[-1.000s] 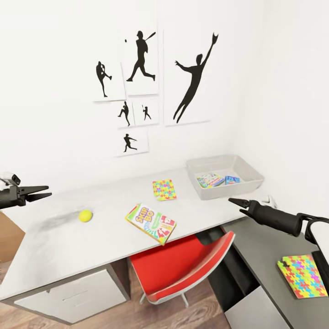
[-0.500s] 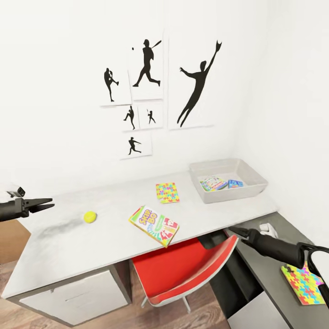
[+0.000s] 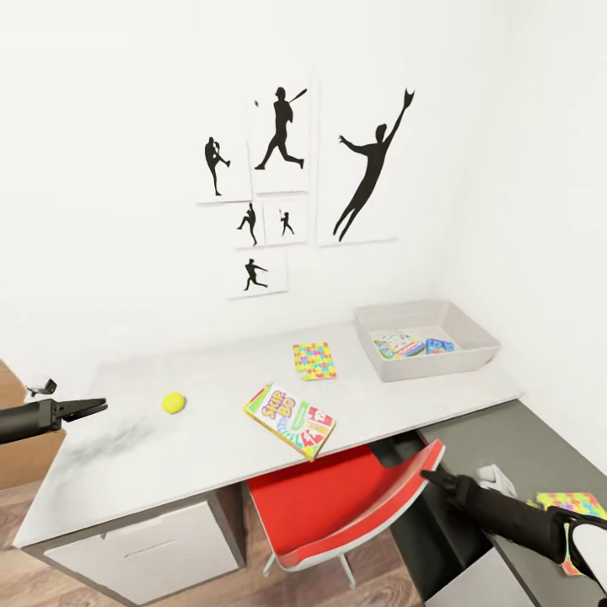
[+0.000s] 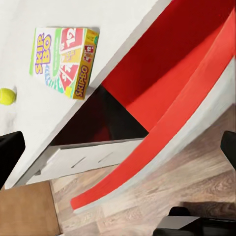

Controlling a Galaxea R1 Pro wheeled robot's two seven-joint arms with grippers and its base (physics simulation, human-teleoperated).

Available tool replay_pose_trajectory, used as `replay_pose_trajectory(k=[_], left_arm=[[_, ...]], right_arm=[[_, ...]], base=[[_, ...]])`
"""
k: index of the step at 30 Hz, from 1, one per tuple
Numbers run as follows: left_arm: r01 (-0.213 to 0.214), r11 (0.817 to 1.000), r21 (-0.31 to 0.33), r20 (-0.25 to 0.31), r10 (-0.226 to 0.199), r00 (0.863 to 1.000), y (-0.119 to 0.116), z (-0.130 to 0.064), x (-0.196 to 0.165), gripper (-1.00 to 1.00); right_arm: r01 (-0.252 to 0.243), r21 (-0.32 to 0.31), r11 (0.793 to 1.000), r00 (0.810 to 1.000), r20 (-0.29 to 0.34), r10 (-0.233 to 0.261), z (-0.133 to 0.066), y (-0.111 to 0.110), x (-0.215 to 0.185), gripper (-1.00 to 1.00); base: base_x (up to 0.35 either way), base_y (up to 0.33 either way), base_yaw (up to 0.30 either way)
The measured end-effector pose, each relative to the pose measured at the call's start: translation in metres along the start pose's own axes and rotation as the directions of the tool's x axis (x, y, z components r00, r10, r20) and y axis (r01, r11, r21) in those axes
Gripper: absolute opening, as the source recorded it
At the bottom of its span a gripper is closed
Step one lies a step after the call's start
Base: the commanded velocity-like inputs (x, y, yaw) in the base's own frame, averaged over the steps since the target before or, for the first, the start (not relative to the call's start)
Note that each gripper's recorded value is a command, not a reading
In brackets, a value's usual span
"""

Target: Put all the toys in the child's room - the three board games (two on the bed and one on the table), the two jigsaw puzzles on the table, and the tennis ball on the table - inside the toy box on the table in the child's room.

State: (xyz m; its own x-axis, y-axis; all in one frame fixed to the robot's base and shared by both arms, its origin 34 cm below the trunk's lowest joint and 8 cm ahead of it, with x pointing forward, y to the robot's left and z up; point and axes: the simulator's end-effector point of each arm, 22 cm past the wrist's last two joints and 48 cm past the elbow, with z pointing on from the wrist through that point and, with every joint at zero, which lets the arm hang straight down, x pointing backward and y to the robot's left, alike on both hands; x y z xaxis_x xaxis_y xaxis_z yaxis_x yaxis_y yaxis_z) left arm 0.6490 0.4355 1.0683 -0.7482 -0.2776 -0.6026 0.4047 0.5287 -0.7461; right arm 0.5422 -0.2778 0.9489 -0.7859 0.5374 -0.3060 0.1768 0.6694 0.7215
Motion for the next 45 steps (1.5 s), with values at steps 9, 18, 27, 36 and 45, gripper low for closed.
replay_pose_trajectory(k=[9, 18, 27, 36, 45], left_arm=[[0.024, 1.0, -0.001, 0.009, -0.024, 1.0, 0.011, 0.005, 0.025, 1.0], [0.015, 1.0, 0.0, 0.014, -0.015, 1.0, 0.011, 0.006, 0.029, 1.0], [0.01, 1.0, 0.002, 0.02, -0.01, 1.0, 0.011, 0.006, 0.028, 1.0], [0.008, 1.0, 0.002, 0.021, -0.008, 1.0, 0.011, 0.005, 0.028, 1.0], [0.007, 1.0, 0.002, 0.021, -0.007, 1.0, 0.011, 0.006, 0.028, 1.0]], right_arm=[[-0.019, 0.019, 1.0, 1.0, 0.019, 0.019, -0.004, -0.011, 0.013, 1.0], [-0.02, 0.019, 1.0, 1.0, 0.021, 0.02, -0.004, -0.011, 0.016, 1.0], [-0.018, 0.02, 1.0, 1.0, 0.018, 0.018, -0.003, -0.01, 0.017, 1.0], [-0.017, 0.02, 1.0, 1.0, 0.019, 0.017, -0.003, -0.01, 0.017, 1.0], [-0.018, 0.02, 1.0, 1.0, 0.019, 0.017, -0.003, -0.01, 0.017, 1.0]], base=[[0.0, 0.0, 0.068], [0.0, 0.121, 0.033], [0.0, 0.063, 0.003], [0.0, 0.006, 0.0], [-0.028, 0.035, 0.0]])
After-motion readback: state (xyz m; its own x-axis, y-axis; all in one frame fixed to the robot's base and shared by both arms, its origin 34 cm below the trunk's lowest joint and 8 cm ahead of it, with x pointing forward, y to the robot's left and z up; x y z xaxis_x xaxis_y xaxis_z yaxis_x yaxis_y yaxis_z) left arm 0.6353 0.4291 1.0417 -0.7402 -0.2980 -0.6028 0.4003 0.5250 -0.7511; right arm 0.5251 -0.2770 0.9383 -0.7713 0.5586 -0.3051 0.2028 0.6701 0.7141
